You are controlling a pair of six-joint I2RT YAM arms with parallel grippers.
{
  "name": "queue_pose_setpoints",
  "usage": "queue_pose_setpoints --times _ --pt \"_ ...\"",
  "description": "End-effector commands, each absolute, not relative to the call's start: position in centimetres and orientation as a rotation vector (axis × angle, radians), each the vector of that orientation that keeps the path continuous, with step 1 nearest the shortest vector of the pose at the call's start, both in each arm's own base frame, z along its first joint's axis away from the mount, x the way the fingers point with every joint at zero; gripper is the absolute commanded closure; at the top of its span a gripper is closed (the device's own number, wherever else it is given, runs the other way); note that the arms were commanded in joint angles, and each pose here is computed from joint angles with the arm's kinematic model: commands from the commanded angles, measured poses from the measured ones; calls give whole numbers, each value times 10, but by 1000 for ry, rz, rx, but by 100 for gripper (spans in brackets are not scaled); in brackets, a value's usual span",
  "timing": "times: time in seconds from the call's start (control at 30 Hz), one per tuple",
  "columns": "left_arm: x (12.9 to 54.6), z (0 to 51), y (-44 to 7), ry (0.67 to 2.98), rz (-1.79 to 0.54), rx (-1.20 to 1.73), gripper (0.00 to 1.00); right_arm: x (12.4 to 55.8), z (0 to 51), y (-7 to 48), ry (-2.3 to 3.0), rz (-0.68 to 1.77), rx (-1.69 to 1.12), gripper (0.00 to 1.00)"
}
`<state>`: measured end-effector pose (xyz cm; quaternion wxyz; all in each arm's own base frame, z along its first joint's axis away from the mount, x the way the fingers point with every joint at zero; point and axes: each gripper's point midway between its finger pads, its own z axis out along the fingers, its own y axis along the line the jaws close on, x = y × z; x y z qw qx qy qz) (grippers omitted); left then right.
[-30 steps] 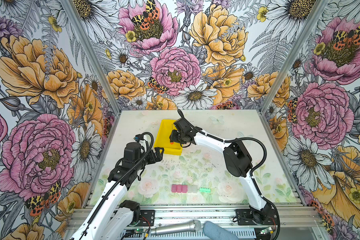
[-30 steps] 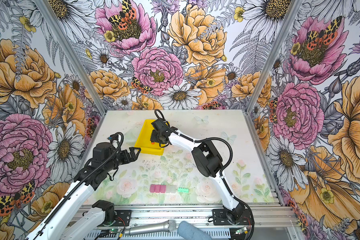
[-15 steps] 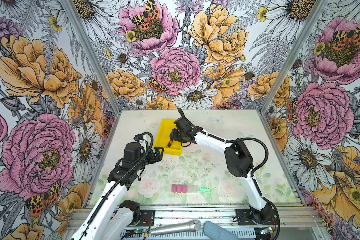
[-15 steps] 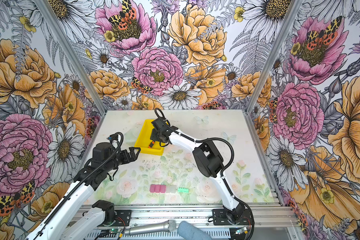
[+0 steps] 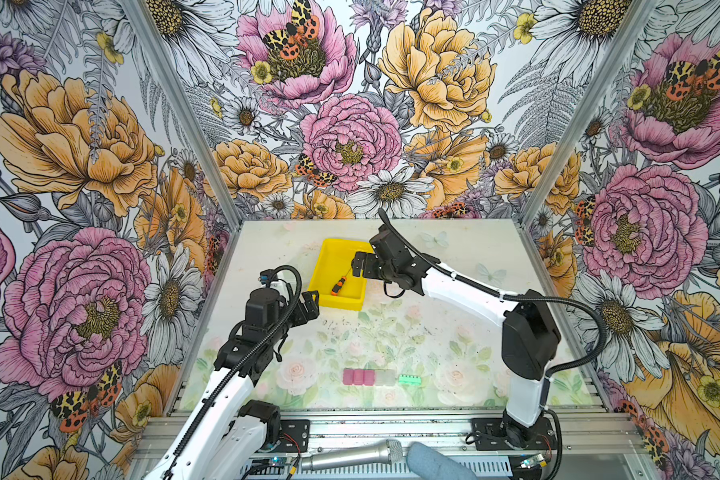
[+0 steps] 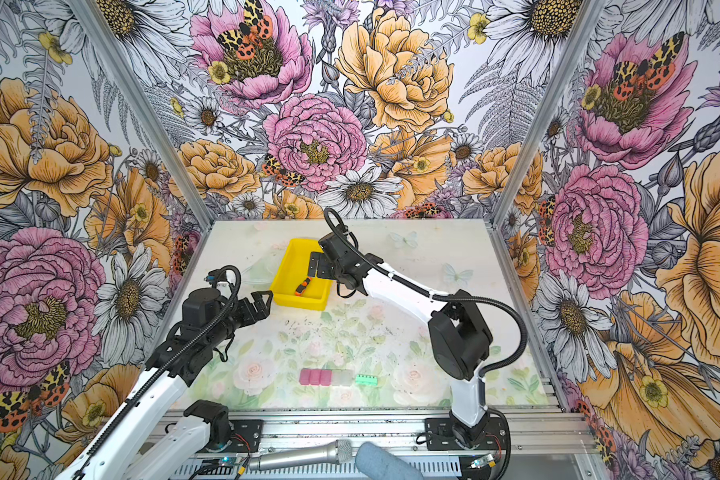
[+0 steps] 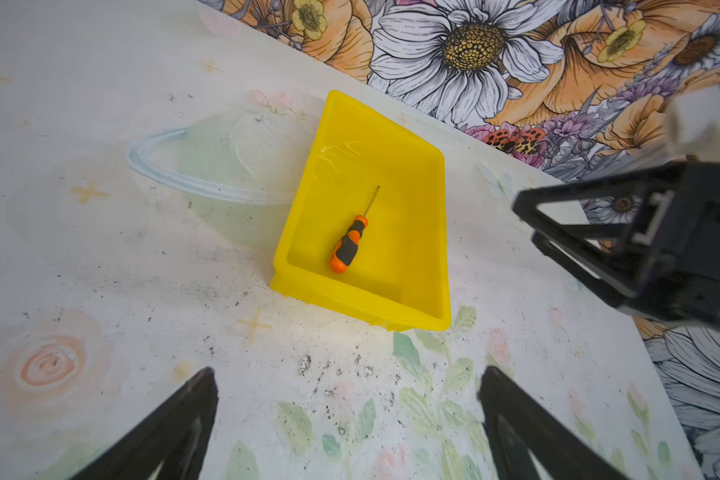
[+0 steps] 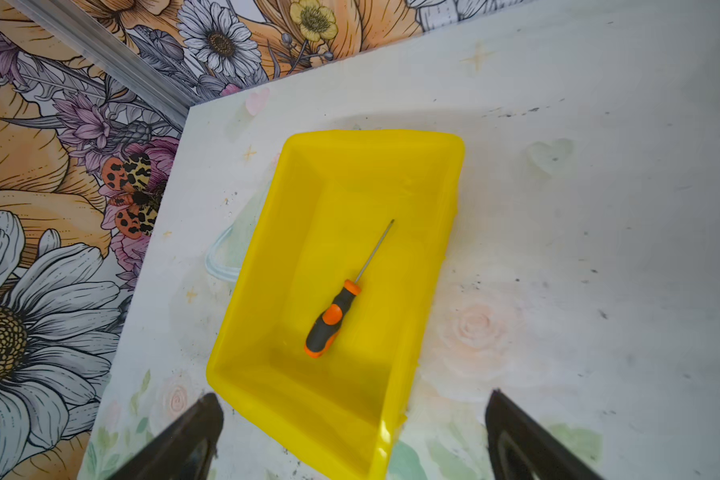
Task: Put the screwdriver in the bin
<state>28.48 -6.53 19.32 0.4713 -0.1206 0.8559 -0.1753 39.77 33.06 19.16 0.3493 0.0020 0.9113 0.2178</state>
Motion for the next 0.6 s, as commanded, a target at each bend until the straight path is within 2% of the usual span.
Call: queue_pose_setpoints --times 0.0,0.23,0.43,0.57 --pt "296 200 -44 2001 -300 -330 1 395 212 267 2276 391 80 0" --pt "317 208 -49 1900 -155 -62 2 365 220 134 2158 168 281 1" --pt "331 196 -31 1800 30 38 1 332 202 28 1994 -334 416 0" --pt "345 186 -9 1768 120 3 1 333 168 1 2002 -277 397 1"
